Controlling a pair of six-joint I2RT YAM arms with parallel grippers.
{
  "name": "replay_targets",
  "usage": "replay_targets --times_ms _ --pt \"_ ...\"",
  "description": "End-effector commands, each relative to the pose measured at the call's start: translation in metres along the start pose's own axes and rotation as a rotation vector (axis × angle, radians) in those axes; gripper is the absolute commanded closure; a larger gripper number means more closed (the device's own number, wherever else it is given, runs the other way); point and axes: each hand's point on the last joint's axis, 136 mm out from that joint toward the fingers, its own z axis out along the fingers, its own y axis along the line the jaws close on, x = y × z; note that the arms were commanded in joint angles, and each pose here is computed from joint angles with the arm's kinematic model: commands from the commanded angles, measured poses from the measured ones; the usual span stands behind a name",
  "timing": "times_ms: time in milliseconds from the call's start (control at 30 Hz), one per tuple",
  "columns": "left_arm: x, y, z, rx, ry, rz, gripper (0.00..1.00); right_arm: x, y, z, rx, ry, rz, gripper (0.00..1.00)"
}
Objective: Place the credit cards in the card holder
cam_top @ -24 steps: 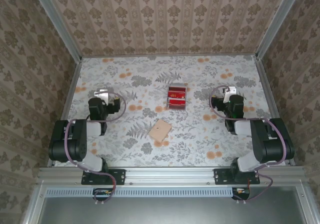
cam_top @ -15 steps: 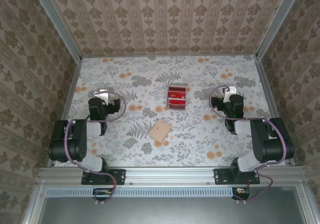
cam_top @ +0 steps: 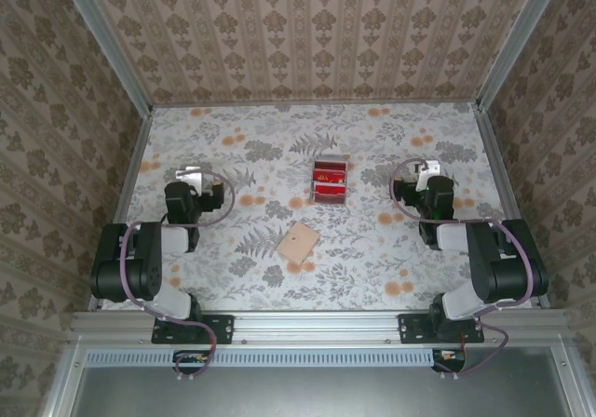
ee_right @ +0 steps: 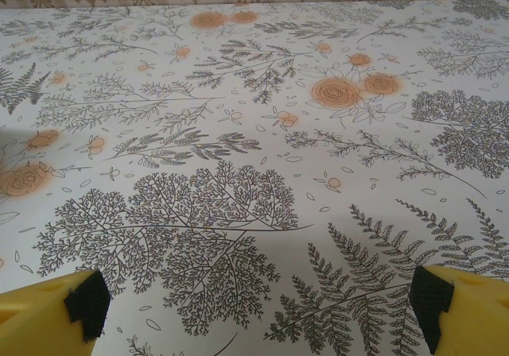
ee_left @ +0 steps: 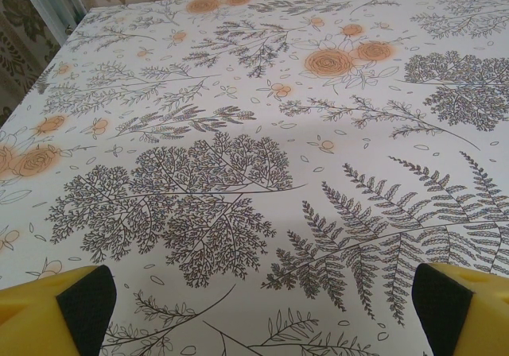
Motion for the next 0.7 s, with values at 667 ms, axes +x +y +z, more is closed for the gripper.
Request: replay_targets --times_ms 667 --pt "-0.0148 0.0012 0.0037 0.001 -0.045 0.015 0.00 -0.0137 0.0006 0.0033 0.008 -0.042 0.005 0.00"
